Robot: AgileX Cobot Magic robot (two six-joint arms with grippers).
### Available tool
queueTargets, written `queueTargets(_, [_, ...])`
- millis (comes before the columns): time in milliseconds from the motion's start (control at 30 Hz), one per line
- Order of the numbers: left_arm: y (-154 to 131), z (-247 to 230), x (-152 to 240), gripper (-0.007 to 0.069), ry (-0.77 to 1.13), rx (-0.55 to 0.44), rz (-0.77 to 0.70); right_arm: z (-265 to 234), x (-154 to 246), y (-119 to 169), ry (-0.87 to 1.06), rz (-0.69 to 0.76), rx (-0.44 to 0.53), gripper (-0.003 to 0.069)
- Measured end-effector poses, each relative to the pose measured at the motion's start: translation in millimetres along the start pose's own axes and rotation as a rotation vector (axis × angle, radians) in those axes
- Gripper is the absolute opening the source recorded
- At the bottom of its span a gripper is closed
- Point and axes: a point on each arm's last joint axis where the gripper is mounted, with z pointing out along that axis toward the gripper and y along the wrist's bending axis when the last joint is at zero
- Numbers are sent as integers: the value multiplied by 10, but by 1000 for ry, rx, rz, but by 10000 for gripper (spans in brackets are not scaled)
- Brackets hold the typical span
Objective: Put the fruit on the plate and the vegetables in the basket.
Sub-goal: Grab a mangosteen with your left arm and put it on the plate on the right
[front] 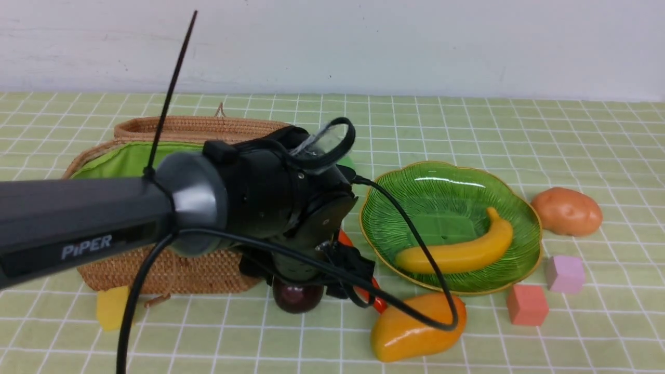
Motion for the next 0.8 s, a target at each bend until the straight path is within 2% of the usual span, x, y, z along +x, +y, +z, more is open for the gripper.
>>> queueTargets(800, [-61, 289, 26, 593, 10, -27, 39, 0, 8, 19, 9, 15, -21, 74])
